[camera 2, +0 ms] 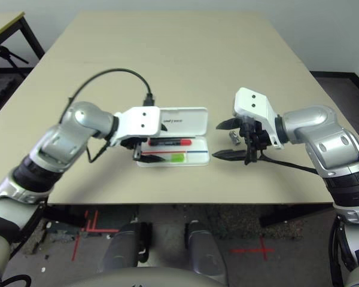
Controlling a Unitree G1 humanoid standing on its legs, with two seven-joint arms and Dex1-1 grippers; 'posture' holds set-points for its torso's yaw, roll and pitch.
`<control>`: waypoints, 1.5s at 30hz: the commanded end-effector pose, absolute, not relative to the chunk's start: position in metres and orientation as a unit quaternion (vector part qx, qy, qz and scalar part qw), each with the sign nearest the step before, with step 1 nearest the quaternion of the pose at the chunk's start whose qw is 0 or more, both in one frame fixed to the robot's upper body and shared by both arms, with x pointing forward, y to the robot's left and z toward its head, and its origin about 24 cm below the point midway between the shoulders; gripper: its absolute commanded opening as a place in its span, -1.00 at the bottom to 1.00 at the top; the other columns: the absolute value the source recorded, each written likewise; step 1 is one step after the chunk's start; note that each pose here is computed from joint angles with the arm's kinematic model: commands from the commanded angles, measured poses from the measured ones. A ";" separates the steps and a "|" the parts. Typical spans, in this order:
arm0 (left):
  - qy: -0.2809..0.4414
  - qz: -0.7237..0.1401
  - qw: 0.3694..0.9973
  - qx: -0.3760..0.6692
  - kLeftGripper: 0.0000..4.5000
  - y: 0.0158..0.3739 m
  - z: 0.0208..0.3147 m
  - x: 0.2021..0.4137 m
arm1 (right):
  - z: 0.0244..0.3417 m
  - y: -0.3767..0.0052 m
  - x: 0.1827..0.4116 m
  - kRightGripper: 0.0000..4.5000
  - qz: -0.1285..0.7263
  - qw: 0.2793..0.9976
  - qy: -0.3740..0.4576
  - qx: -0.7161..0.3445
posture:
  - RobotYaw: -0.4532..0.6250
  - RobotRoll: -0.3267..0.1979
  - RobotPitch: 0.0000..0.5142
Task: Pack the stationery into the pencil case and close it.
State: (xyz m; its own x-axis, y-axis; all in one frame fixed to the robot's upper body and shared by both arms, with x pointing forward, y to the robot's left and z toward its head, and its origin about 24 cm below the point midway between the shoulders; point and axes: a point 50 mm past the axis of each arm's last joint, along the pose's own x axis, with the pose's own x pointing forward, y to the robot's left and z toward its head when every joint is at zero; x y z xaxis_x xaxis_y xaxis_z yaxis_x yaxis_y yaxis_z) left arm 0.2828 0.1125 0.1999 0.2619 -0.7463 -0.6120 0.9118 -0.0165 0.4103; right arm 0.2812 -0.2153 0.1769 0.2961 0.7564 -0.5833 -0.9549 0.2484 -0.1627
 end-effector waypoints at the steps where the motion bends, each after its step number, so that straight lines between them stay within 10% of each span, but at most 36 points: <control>1: 0.103 -0.600 0.694 0.384 0.99 0.122 0.207 0.275 | 0.168 -0.217 0.280 1.00 0.559 0.764 0.209 -0.245 | -0.14 0.25 -0.67; 12: 0.109 -0.582 0.710 0.381 0.99 0.128 0.202 0.278 | 0.181 -0.223 0.282 1.00 0.502 0.816 0.207 -0.200 | -0.14 0.25 -0.67; 27: 0.110 -0.591 0.704 0.378 0.99 0.120 0.190 0.283 | 0.165 -0.261 0.300 1.00 0.152 0.925 0.326 -0.118 | -0.22 0.25 -0.64; 45: 0.107 -0.595 0.699 0.382 0.99 0.117 0.190 0.281 | 0.114 -0.231 0.308 1.00 0.105 0.921 0.363 -0.096 | -0.20 0.25 -0.65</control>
